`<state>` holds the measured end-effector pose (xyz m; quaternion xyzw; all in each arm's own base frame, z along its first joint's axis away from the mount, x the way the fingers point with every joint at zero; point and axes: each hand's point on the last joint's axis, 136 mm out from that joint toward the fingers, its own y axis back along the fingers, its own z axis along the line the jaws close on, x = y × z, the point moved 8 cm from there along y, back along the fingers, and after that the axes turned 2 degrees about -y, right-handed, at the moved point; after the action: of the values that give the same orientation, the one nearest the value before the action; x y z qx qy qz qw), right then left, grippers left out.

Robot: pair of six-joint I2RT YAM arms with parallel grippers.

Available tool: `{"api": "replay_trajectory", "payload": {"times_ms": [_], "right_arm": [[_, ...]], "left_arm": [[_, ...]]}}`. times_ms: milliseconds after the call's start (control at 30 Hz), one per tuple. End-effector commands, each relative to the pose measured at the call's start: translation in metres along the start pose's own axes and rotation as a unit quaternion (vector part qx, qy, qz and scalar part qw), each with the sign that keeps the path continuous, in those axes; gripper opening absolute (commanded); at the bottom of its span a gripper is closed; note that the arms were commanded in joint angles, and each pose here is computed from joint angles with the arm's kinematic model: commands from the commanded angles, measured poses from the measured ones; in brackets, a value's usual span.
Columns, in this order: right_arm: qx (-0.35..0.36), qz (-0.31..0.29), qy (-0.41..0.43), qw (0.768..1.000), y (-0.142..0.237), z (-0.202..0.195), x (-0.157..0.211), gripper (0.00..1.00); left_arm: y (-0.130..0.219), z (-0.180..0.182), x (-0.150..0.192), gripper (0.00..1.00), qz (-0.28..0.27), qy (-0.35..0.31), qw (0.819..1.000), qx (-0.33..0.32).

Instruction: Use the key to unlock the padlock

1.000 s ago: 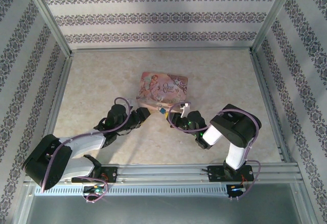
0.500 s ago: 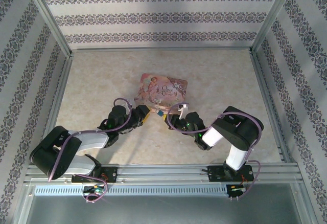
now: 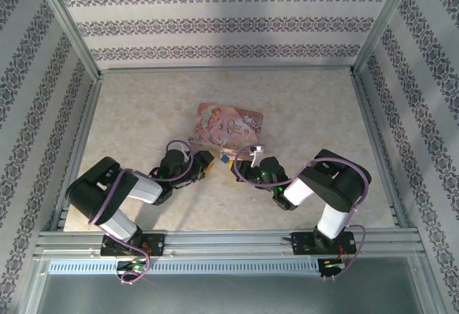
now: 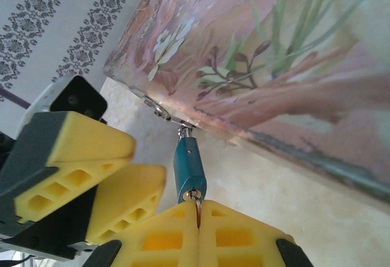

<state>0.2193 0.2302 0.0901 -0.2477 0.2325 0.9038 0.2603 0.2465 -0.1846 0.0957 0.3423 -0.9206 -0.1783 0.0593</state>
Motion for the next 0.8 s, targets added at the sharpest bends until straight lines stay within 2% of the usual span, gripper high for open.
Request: {"api": "replay_trajectory", "payload": {"times_ms": [0, 500, 767], "right_arm": [[-0.037, -0.023, 0.014, 0.999, -0.002, 0.019, -0.010, 0.00], [-0.060, -0.024, 0.011, 0.998, -0.007, 0.031, -0.016, 0.00], [-0.054, -0.027, 0.005, 0.998, -0.006, 0.028, -0.015, 0.00]], "left_arm": [[-0.009, -0.019, 0.004, 0.38, 0.013, -0.007, 0.999, 0.052], [-0.038, -0.010, 0.012, 0.31, 0.028, 0.020, 0.996, 0.079], [-0.039, -0.014, 0.013, 0.31, 0.023, 0.020, 0.996, 0.082]]}}
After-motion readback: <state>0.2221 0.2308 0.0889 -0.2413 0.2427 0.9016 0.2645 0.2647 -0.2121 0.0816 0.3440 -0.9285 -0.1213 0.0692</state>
